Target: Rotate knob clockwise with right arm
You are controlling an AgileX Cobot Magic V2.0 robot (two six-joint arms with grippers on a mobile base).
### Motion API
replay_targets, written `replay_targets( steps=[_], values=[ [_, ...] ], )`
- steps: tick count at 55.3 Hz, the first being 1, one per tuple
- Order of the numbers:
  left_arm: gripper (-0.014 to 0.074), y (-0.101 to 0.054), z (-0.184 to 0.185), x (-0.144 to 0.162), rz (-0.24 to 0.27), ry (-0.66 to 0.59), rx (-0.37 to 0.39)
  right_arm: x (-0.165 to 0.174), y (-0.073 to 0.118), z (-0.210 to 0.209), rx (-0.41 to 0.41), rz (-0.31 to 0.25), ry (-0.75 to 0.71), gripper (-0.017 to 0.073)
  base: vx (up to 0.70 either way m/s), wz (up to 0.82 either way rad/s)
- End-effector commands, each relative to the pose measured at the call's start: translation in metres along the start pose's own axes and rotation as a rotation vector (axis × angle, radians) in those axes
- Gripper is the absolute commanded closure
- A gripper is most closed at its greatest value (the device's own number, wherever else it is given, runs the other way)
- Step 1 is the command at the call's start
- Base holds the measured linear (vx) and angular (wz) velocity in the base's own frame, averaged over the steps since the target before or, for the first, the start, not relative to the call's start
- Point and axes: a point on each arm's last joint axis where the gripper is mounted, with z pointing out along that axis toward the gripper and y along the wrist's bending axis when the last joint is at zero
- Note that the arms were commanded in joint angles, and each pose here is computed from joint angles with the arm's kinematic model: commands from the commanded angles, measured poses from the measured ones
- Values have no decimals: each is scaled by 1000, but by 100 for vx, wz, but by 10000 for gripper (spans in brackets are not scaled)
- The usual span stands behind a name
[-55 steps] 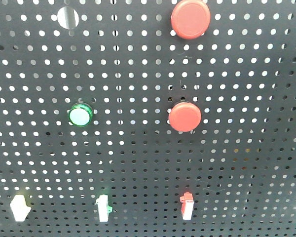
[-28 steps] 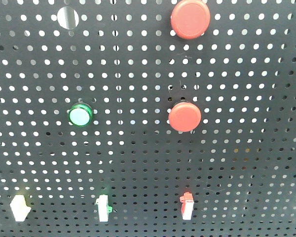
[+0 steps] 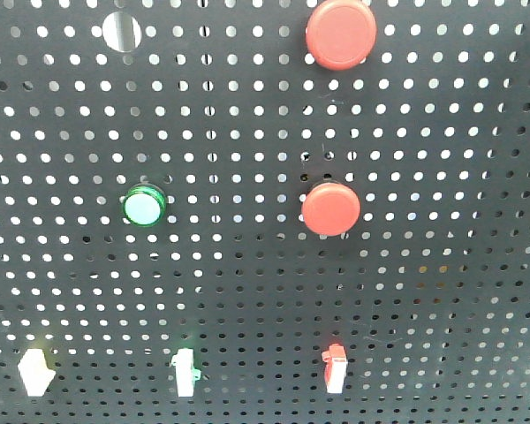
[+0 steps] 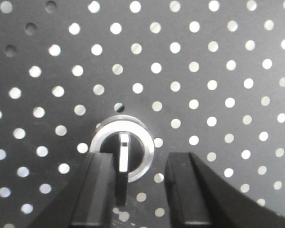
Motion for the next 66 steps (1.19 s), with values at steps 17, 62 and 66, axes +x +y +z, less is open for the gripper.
replay_targets(
  steps=[17, 62, 66],
  values=[
    [600, 0, 1, 2, -7, -67, -9, -11, -11, -4, 60, 90, -64, 573, 0, 0],
    [600, 0, 1, 2, -7, -67, -9, -27, -10, -6, -108, 1346, -233, 567, 0, 0],
    [600, 0, 1, 2, -7, -67, -9, -28, -11, -7, -124, 1467, -245, 567, 0, 0]
  ],
)
